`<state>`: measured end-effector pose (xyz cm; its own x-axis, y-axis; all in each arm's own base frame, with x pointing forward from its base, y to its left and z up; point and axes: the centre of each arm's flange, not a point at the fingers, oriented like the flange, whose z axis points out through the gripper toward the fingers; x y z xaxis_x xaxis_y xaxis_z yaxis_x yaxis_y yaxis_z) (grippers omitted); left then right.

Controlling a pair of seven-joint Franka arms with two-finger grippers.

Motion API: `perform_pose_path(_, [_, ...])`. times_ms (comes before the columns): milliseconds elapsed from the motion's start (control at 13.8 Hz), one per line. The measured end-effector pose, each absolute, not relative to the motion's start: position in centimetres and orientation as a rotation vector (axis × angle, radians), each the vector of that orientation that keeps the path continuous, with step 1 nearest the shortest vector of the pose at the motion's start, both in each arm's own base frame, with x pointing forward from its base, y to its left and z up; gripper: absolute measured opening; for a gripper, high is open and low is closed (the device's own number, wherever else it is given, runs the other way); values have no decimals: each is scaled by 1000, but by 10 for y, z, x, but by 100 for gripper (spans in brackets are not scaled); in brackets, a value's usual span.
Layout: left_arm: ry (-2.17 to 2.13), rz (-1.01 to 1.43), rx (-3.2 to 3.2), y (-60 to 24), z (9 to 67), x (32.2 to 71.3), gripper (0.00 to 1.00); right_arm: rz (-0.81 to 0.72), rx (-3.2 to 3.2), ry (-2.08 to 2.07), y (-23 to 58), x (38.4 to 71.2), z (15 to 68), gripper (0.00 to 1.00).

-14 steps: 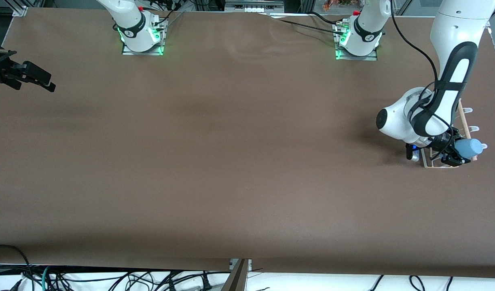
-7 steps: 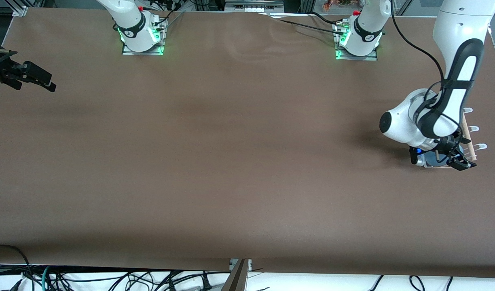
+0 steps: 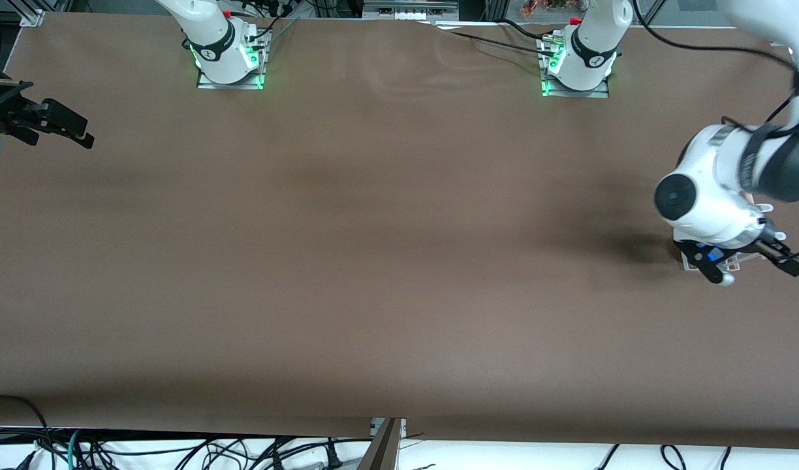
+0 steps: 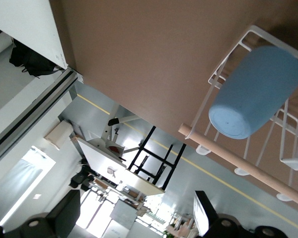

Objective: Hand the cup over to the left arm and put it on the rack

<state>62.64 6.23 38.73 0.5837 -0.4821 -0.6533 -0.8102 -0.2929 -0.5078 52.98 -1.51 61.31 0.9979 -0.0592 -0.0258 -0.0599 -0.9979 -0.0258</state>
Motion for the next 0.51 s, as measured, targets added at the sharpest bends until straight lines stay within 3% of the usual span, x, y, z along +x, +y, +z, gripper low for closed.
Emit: perform_pose_path(509, [713,9,-2613,35,531,641,100,39,-3113,93,-15,530,613,100])
